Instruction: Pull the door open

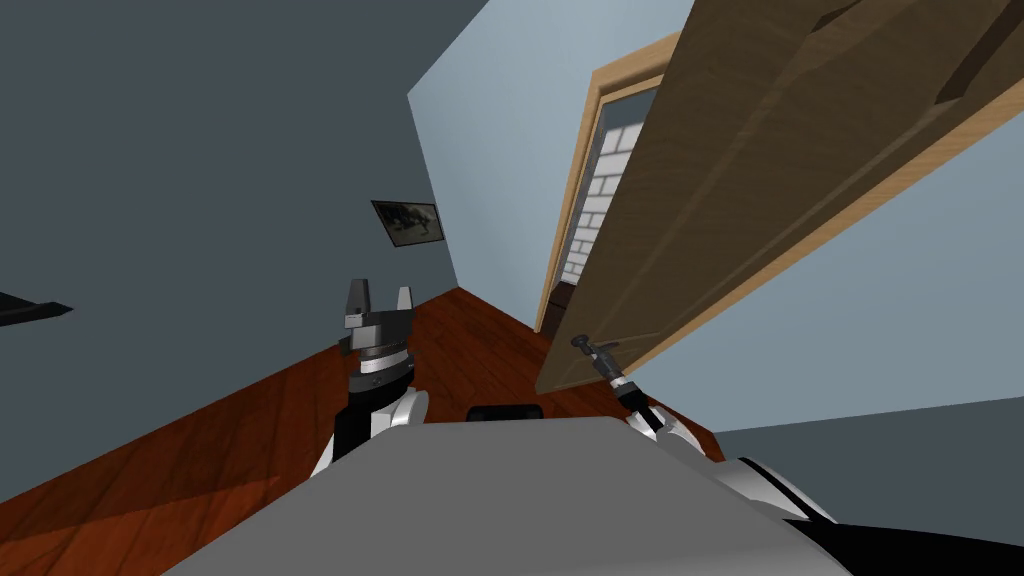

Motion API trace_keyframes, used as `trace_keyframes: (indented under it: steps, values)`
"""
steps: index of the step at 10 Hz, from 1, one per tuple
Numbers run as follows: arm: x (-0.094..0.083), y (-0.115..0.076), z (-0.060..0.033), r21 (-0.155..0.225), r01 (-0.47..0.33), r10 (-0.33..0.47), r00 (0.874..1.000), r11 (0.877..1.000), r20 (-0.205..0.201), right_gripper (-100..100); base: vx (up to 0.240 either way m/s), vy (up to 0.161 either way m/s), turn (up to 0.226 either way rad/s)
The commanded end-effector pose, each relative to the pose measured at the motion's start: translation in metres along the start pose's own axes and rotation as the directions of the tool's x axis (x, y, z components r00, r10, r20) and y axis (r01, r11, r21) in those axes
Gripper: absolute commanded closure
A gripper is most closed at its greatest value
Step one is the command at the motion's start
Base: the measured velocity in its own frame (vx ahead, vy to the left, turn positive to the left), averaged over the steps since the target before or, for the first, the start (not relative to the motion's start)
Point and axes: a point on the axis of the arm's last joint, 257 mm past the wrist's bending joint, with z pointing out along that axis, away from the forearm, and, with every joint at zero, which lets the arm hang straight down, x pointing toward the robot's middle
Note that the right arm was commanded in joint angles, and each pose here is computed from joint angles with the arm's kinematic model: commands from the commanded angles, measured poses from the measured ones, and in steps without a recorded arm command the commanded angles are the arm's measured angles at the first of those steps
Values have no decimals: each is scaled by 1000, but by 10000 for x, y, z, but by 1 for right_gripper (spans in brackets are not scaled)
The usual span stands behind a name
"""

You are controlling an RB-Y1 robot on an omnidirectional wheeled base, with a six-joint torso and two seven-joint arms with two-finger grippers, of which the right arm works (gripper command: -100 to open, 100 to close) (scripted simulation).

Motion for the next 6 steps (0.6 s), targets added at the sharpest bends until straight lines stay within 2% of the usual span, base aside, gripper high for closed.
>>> trace_keyframes:
  steps: [1,3,4,6]
  values:
    - [-26,23,-80,-4,3,-3,1000,1000,-9,100,-188,-76,121]
    - [0,2,-70,1,-2,2,1000,1000,-10,100,-81,-33,17]
    - [-2,-14,-122,4,-3,3,1000,1000,-13,100,-141,-108,185]
    - [-15,-9,-165,2,-2,2,1000,1000,-16,100,-194,-105,217]
